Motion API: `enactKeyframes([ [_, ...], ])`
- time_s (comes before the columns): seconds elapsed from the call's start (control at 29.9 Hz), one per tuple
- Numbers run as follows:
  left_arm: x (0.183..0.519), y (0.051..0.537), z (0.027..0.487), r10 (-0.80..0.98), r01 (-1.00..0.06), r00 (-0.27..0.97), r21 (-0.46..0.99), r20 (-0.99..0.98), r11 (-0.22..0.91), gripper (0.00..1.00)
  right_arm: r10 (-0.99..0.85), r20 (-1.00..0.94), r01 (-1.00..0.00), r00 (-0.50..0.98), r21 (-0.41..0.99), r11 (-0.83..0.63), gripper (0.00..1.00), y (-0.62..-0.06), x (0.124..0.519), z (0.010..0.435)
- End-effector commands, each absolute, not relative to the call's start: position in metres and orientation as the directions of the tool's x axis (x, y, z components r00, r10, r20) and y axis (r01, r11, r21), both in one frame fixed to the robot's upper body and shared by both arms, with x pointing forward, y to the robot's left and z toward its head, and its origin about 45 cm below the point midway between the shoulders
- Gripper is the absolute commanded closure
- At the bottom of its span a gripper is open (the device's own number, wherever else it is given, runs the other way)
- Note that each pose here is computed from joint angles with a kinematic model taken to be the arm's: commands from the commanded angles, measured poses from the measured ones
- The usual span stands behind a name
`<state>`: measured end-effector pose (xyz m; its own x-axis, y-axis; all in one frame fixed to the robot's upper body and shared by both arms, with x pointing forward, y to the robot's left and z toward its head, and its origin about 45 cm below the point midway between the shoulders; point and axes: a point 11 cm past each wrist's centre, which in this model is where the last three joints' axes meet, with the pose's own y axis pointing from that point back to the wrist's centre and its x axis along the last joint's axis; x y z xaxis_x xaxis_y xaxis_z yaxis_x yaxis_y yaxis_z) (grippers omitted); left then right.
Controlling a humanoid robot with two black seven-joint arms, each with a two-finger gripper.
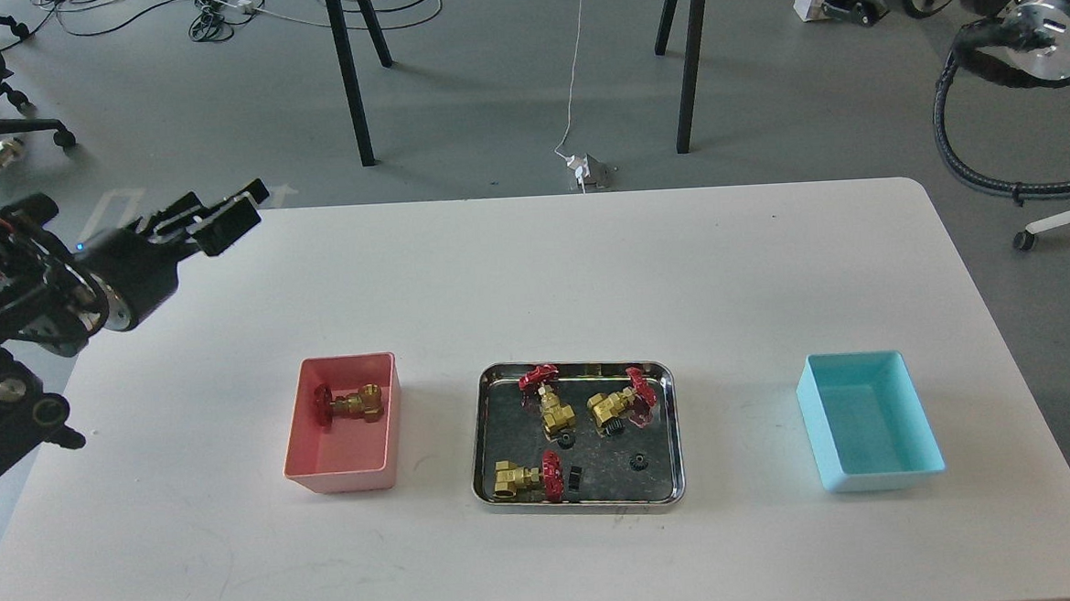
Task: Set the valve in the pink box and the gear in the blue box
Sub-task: 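Withdraw the left gripper and bring the right gripper forward, then lower the right gripper onto a brass fitting in the tray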
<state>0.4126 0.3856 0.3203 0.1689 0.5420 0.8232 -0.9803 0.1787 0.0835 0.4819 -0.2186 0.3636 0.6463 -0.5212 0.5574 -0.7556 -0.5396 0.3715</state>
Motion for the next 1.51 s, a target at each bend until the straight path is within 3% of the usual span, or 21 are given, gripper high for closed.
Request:
enactKeyframes([
  [0.0,0.446,0.415,0.4,0.704,-0.993,-0.004,-0.083,0.71,0.078,0.05,-0.149,0.622,-0.573,0.768,0.566,-0.592,0.01,-0.184,0.436,0.318],
  [0.23,0.47,0.462,0.506,0.834,-0.968,-0.182,-0.242,0.521,-0.061,0.05,0.39,0.51,-0.335,0.767,0.836,-0.434,0.01,-0.181,0.376,0.245],
  [0.54,0.472,0.458,0.601,0.891,-0.915,-0.252,-0.392,0.378,-0.092,0.05,0.663,0.28,-0.122,0.695,0.954,-0.275,0.01,-0.167,0.328,0.18],
  [1.07,0.476,0.449,0.602,0.888,-0.911,-0.255,-0.402,0.383,-0.089,0.05,0.763,0.245,-0.073,0.598,0.965,-0.252,0.11,-0.103,0.318,0.124],
  [1.27,0.492,0.423,0.562,0.805,-0.955,-0.175,-0.298,0.567,0.002,0.05,0.751,0.244,-0.091,0.613,0.967,-0.24,0.11,-0.109,0.324,0.118],
  [1.47,0.496,0.409,0.56,0.805,-0.951,-0.154,-0.308,0.573,0.037,0.05,0.742,0.247,-0.103,0.624,0.967,-0.235,0.11,-0.112,0.328,0.115],
])
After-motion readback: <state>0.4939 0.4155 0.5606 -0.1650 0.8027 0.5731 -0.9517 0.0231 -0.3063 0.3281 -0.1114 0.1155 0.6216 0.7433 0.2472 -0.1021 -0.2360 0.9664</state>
